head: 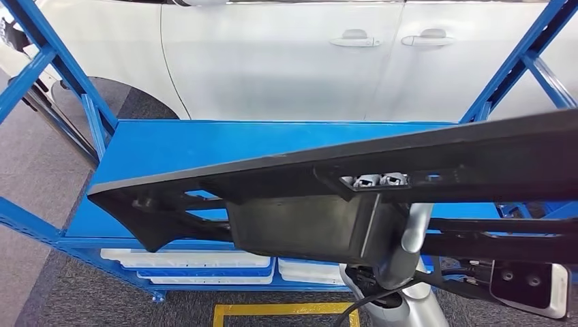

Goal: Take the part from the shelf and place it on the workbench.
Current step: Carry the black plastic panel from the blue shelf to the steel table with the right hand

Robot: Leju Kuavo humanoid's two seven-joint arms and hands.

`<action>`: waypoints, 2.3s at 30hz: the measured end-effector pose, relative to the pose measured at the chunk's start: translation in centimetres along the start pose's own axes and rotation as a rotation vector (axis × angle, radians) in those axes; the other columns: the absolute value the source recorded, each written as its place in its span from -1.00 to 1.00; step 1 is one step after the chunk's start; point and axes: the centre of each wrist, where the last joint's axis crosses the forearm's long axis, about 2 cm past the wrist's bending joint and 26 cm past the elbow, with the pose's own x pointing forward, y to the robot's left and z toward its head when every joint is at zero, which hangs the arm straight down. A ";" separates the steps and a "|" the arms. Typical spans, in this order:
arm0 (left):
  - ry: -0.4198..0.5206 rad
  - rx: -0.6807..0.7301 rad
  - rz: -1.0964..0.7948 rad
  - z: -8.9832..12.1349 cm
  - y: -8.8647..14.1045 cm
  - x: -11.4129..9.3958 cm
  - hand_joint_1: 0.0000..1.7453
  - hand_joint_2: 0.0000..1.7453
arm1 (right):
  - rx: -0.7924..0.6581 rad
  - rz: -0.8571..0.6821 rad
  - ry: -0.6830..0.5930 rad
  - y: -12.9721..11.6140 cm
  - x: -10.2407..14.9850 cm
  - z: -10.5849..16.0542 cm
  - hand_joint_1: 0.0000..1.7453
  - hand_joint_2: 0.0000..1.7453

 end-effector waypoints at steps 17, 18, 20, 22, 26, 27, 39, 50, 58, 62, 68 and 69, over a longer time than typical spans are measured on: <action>0.024 -0.003 -0.026 0.1 -0.1 -0.1 -1.00 1.00 | -0.044 -0.011 0.050 0.1 -0.3 0.8 1.00 1.00; 0.025 -0.006 -0.029 0.0 -0.2 0.0 -1.00 1.00 | -0.038 -0.011 0.052 0.1 -0.2 0.8 1.00 1.00; 0.027 -0.010 -0.034 0.0 -0.3 0.0 -1.00 1.00 | -0.025 -0.008 0.058 0.1 -0.2 0.9 1.00 1.00; 0.032 -0.012 -0.037 0.1 -0.3 -0.1 -1.00 1.00 | -0.013 -0.004 0.063 0.1 -0.1 1.0 1.00 1.00; 0.033 -0.015 -0.035 0.1 -0.5 -0.2 -1.00 1.00 | 0.002 0.005 0.073 -0.2 0.3 1.2 1.00 1.00; 0.034 -0.014 -0.033 0.1 -0.6 -0.2 -1.00 1.00 | 0.004 0.005 0.077 -0.3 0.3 1.3 1.00 1.00; 0.044 -0.001 -0.020 0.4 -1.1 -0.8 -1.00 1.00 | 0.039 -0.029 0.121 -3.9 -0.5 1.1 1.00 1.00; 0.024 0.002 -0.025 0.3 -0.8 -0.4 -1.00 1.00 | 0.017 0.014 0.150 -5.5 -0.8 0.4 1.00 1.00; 0.021 0.004 -0.024 0.3 -0.8 -0.6 -1.00 1.00 | -0.007 0.056 0.191 -6.3 -0.2 0.8 1.00 1.00; 0.031 0.016 -0.014 0.4 -0.9 -0.8 -1.00 1.00 | -0.013 0.046 0.219 -6.6 0.3 1.4 1.00 1.00; 0.050 0.034 -0.003 0.5 -0.8 -0.9 -1.00 1.00 | -0.024 0.022 0.246 -6.9 0.7 2.0 1.00 1.00; 0.054 0.039 -0.002 0.5 -0.8 -0.9 -1.00 1.00 | -0.027 0.015 0.249 -6.9 0.8 2.1 1.00 1.00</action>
